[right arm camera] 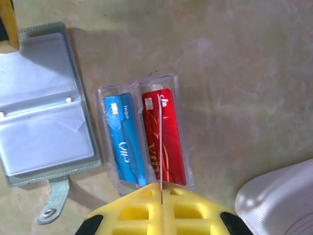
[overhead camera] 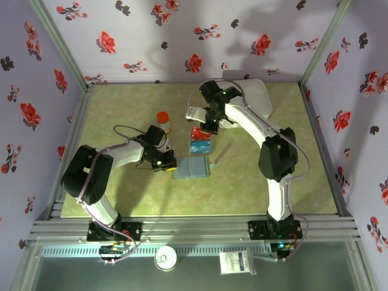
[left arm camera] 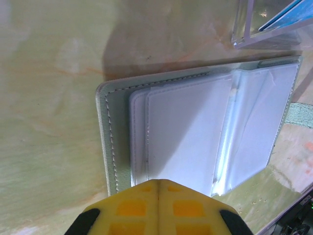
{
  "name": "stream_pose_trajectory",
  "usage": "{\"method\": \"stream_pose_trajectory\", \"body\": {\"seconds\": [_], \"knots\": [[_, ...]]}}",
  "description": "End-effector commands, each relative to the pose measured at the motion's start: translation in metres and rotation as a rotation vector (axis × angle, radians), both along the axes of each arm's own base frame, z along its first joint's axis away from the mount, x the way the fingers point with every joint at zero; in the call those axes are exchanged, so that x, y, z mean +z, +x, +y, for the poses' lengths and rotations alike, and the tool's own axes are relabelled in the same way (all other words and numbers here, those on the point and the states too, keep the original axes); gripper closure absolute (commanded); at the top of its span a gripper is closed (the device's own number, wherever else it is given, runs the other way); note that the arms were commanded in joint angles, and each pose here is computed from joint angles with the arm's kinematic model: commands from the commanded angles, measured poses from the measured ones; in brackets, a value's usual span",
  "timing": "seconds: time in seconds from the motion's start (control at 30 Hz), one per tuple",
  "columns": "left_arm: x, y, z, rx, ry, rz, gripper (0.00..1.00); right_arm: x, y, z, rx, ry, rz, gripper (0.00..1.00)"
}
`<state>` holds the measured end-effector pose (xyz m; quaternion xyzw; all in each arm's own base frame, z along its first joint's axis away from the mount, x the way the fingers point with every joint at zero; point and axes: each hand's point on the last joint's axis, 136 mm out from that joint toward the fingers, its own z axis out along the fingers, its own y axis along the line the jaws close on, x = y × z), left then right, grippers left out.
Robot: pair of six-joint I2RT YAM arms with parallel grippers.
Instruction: Take the credit cards out of the card holder
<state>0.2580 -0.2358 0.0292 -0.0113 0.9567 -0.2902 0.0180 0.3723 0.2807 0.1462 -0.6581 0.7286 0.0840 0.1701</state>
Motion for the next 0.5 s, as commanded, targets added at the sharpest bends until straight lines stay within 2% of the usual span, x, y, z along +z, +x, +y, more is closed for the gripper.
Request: {"method": "stream_pose_trajectory", "body": {"seconds": [0.0, 0.47], "knots": [[0.007, 0.003, 0.001, -0.009, -0.003, -0.012, 0.99, -0.006, -0.001, -0.004, 0.038, -0.017, 0.056, 1.0], [0.006, -0.002, 0.011, 0.008, 0.014, -0.006, 0.99, -0.033, 0.011, 0.0, 0.026, -0.029, 0.111, 0.97]]}}
